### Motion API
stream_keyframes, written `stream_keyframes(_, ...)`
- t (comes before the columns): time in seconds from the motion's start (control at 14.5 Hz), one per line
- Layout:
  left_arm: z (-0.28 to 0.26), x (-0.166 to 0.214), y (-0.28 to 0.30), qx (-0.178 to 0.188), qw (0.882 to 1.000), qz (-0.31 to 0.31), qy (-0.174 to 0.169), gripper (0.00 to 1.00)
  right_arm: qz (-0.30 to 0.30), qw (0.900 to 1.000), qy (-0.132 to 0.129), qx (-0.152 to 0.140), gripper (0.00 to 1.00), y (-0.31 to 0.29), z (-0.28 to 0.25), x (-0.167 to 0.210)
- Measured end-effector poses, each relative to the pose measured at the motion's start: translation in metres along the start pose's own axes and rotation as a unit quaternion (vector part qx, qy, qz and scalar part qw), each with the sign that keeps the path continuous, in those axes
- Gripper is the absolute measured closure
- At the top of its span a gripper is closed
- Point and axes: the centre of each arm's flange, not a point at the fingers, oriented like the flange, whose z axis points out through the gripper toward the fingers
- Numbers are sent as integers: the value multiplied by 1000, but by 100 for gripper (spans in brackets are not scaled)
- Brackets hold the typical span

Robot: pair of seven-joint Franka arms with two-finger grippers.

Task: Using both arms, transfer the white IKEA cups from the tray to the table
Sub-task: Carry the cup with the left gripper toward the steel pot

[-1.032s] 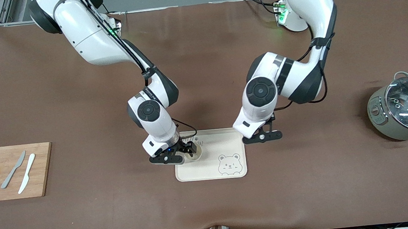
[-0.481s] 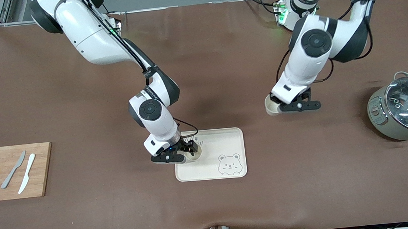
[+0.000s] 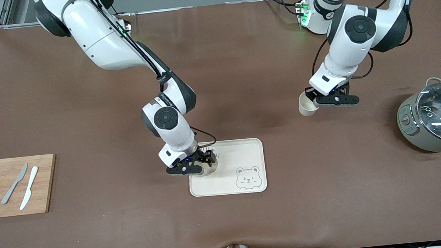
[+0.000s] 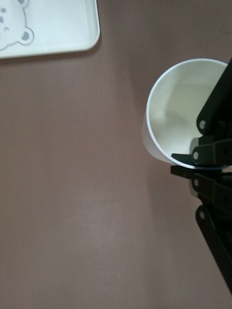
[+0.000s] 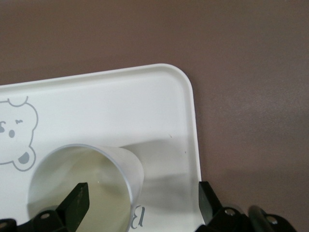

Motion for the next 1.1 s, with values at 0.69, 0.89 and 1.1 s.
stream_keyframes(0.69,49,-31,-68,-29,999,37,5,97,0,1000,-2,-1,36,1,4,-1)
stream_keyframes(0.89,58,-34,-83,-51,997,50,3,97,0,1000,-1,-1,70,0,3,-1)
stream_keyframes(1.1,74,-37,-96,-54,997,61,-5,97,0,1000,1,1,96,-1,1,1)
